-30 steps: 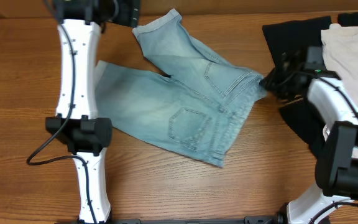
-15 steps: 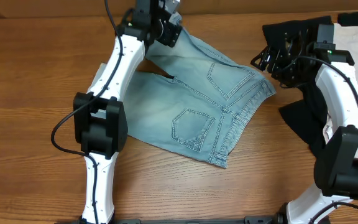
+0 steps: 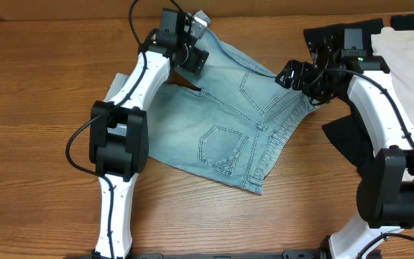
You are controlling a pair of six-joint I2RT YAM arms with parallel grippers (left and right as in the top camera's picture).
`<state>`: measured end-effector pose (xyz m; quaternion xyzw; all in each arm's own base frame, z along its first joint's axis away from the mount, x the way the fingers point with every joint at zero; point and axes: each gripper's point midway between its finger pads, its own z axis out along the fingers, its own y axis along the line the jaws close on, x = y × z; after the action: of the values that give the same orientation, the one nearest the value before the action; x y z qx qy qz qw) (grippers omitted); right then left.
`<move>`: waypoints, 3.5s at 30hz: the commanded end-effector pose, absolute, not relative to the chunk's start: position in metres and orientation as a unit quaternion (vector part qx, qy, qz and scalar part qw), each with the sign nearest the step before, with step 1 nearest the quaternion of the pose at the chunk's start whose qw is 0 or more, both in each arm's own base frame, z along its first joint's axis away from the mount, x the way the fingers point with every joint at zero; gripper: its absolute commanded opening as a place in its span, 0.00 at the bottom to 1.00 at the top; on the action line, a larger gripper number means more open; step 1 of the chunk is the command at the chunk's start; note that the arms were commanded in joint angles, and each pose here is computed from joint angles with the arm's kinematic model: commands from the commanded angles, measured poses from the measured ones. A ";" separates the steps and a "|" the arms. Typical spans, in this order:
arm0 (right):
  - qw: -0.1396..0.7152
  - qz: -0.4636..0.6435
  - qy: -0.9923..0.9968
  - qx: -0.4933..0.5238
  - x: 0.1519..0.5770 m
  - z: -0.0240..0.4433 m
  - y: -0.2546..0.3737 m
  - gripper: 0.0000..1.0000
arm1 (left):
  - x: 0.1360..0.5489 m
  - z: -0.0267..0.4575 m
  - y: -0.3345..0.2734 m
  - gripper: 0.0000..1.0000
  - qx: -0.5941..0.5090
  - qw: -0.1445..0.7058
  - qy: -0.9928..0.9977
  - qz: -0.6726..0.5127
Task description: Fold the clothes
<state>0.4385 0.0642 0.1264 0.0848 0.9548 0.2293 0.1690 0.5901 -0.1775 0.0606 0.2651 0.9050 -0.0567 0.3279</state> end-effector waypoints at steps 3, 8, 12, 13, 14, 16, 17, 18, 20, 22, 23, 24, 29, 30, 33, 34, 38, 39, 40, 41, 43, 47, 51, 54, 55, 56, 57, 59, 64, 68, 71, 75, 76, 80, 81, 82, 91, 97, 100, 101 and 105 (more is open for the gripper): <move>0.182 0.223 0.955 0.073 0.444 0.134 0.066 0.97 | 0.578 0.020 -0.169 0.86 0.250 0.278 0.926 -0.055; 0.182 0.223 0.955 0.073 0.444 0.134 0.066 0.97 | 0.565 -0.008 -0.151 0.87 0.205 0.230 0.951 -0.037; 0.175 0.222 0.956 0.074 0.441 0.132 0.067 0.97 | 0.551 -0.017 -0.126 0.90 0.140 0.189 0.972 -0.003; 0.173 0.222 0.957 0.075 0.439 0.132 0.067 0.97 | 0.545 -0.021 -0.116 0.91 0.117 0.172 0.978 0.010; 0.169 0.222 0.957 0.075 0.438 0.131 0.067 0.97 | 0.538 -0.023 -0.107 0.92 0.100 0.155 0.983 0.019; 0.165 0.222 0.958 0.074 0.436 0.130 0.069 0.97 | 0.523 -0.028 -0.088 0.94 0.067 0.118 0.990 0.033; 0.162 0.222 0.959 0.072 0.435 0.130 0.071 0.97 | 0.513 -0.030 -0.075 0.95 0.045 0.095 0.994 0.039; 0.161 0.222 0.959 0.072 0.434 0.130 0.072 0.97 | 0.505 -0.032 -0.065 0.95 0.029 0.076 0.996 0.044; 0.157 0.223 0.960 0.066 0.432 0.129 0.077 0.97 | 0.487 -0.034 -0.043 0.95 -0.007 0.036 0.998 0.050; 0.154 0.224 0.961 0.059 0.430 0.129 0.083 0.97 | 0.471 -0.034 -0.019 0.95 -0.044 -0.001 0.998 0.054; 0.153 0.225 0.961 0.056 0.430 0.128 0.087 0.97 | 0.464 -0.034 -0.008 0.95 -0.059 -0.015 0.997 0.055; 0.152 0.225 0.961 0.050 0.428 0.127 0.092 0.97 | 0.455 -0.033 0.008 0.93 -0.082 -0.035 0.995 0.054; 0.140 0.208 0.967 0.041 0.420 0.117 0.106 0.97 | 0.427 -0.030 0.033 0.89 -0.130 -0.094 0.987 0.000; 0.135 0.206 0.968 0.042 0.418 0.114 0.109 0.97 | 0.423 -0.030 0.033 0.89 -0.133 -0.103 0.986 -0.011; 0.126 0.201 0.970 0.045 0.413 0.109 0.114 0.98 | 0.414 -0.027 0.035 0.97 -0.129 -0.121 0.984 -0.017; 0.129 0.198 0.971 0.043 0.413 0.107 0.114 0.98 | 0.414 -0.026 0.036 1.00 -0.128 -0.122 0.984 -0.013; 0.154 0.193 0.968 0.035 0.424 0.110 0.115 0.98 | 0.430 -0.010 0.031 1.00 -0.111 -0.097 0.989 -0.009; 0.162 0.194 0.967 0.032 0.427 0.111 0.116 0.99 | 0.436 -0.003 0.029 1.00 -0.104 -0.088 0.991 -0.009; 0.170 0.195 0.966 0.027 0.431 0.113 0.117 0.99 | 0.443 0.005 0.026 1.00 -0.096 -0.076 0.992 -0.008; 0.179 0.195 0.964 0.017 0.434 0.115 0.117 0.99 | 0.451 0.016 0.022 1.00 -0.086 -0.061 0.994 -0.006; 0.199 0.195 0.960 0.003 0.442 0.118 0.119 0.99 | 0.472 0.045 0.015 1.00 -0.067 -0.018 0.998 0.010; 0.219 0.198 0.955 -0.003 0.450 0.123 0.121 0.99 | 0.509 0.093 0.007 1.00 -0.035 0.072 0.996 0.048; 0.235 0.200 0.951 -0.005 0.457 0.127 0.122 0.99 | 0.565 0.112 -0.031 1.00 0.060 0.192 0.980 0.007; 0.235 0.198 0.952 -0.005 0.457 0.127 0.121 0.99 | 0.571 0.102 -0.044 0.85 0.080 0.199 0.977 -0.011; 0.234 0.198 0.952 -0.004 0.457 0.126 0.121 0.99 | 0.569 0.097 -0.046 0.80 0.083 0.193 0.978 -0.011; 0.233 0.198 0.952 -0.004 0.456 0.126 0.121 0.99 | 0.566 0.091 -0.047 0.73 0.085 0.185 0.979 -0.011; 0.232 0.196 0.953 -0.004 0.456 0.126 0.120 0.99 | 0.563 0.086 -0.047 0.58 0.092 0.177 0.980 -0.010; 0.233 0.193 0.953 -0.003 0.456 0.125 0.119 0.99 | 0.557 0.072 -0.048 0.23 0.100 0.161 0.982 -0.009; 0.228 0.192 0.955 -0.002 0.454 0.124 0.119 0.99 | 0.543 0.031 -0.048 0.04 0.121 0.127 0.985 -0.008; 0.225 0.191 0.955 -0.001 0.453 0.122 0.119 0.99 | 0.544 0.018 -0.049 0.04 0.122 0.129 0.984 -0.008; 0.222 0.191 0.956 0.000 0.451 0.119 0.118 0.99 | 0.550 0.012 -0.050 0.04 0.122 0.145 0.982 -0.007; 0.214 0.190 0.958 0.001 0.447 0.112 0.118 0.99 | 0.565 0.004 -0.051 0.04 0.120 0.180 0.976 -0.006; 0.210 0.189 0.959 0.002 0.444 0.108 0.117 0.99 | 0.573 0.001 -0.052 0.04 0.117 0.199 0.973 -0.006; 0.209 0.190 0.959 0.009 0.443 0.099 0.117 0.99 | 0.593 0.000 -0.054 0.04 0.094 0.249 0.964 -0.010; 0.212 0.192 0.958 0.015 0.445 0.099 0.117 0.99 | 0.598 0.002 -0.054 0.04 0.091 0.261 0.961 -0.011; 0.220 0.195 0.956 0.017 0.448 0.101 0.118 0.99 | 0.604 0.006 -0.055 0.04 0.090 0.274 0.957 -0.011; 0.314 0.210 0.926 0.000 0.489 0.110 0.124 0.99 | 0.637 0.062 -0.059 0.15 0.035 0.340 0.939 -0.030; 0.299 0.216 0.929 -0.013 0.499 0.071 0.130 0.99 | 0.625 0.134 -0.056 0.58 0.030 0.324 0.945 -0.027; 0.292 0.226 0.929 -0.017 0.502 0.054 0.135 0.99 | 0.609 0.174 -0.055 0.70 0.028 0.318 0.947 -0.027; 0.291 0.231 0.928 -0.019 0.503 0.048 0.137 0.98 | 0.603 0.188 -0.054 0.73 0.029 0.317 0.947 -0.028; 0.293 0.238 0.926 -0.023 0.509 0.033 0.140 0.87 | 0.583 0.224 -0.053 0.77 0.029 0.320 0.946 -0.028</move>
<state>0.5083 0.1340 0.0404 -0.0112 0.9286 0.2265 0.2938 0.5886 -0.0490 0.1871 0.0282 0.9563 -0.0237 0.2902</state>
